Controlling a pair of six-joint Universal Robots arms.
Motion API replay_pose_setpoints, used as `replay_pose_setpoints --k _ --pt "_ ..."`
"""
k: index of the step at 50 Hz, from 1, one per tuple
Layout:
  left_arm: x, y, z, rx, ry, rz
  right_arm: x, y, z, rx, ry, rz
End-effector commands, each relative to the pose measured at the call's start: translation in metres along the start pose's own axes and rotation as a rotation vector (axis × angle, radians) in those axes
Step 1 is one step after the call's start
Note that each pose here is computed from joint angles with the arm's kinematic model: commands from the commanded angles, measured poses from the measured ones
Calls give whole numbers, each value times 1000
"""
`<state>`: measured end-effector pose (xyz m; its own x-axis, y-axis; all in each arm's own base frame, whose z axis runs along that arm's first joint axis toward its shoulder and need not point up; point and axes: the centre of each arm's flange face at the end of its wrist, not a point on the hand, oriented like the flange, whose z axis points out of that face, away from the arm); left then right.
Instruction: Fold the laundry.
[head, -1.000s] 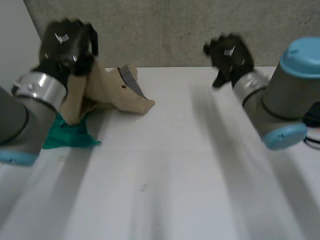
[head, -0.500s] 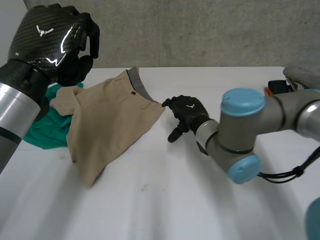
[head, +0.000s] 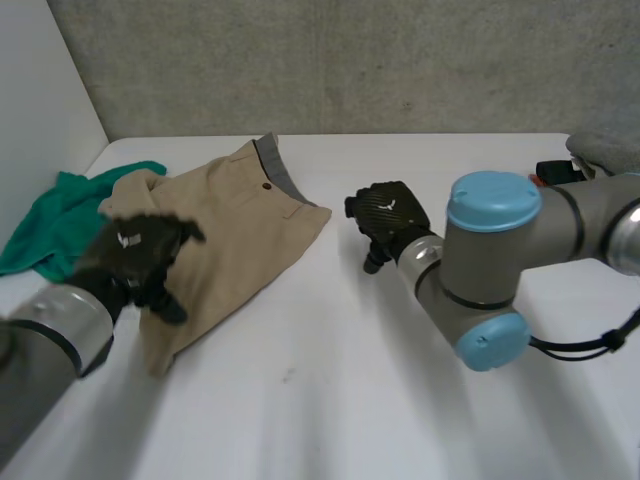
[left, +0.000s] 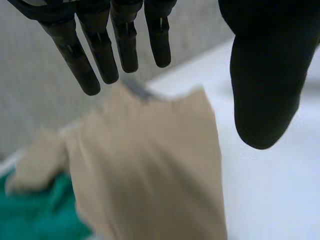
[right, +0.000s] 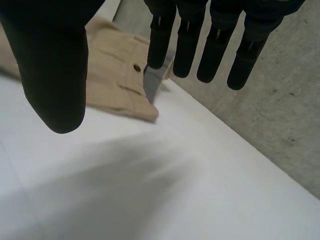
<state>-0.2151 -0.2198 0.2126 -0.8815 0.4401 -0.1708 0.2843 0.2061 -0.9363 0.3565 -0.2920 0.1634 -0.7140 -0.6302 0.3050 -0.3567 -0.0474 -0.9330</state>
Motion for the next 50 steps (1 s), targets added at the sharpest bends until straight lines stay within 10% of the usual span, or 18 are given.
replay_pose_setpoints --k 1,29,50 --pt "-5 47 33 -125 -54 30 3 15 -17 -58 -6 -99" --pt "-23 59 80 -4 -196 302 8 29 -26 -83 9 -98" --pt "10 -83 -36 309 -43 280 -33 -10 2 25 -118 234"
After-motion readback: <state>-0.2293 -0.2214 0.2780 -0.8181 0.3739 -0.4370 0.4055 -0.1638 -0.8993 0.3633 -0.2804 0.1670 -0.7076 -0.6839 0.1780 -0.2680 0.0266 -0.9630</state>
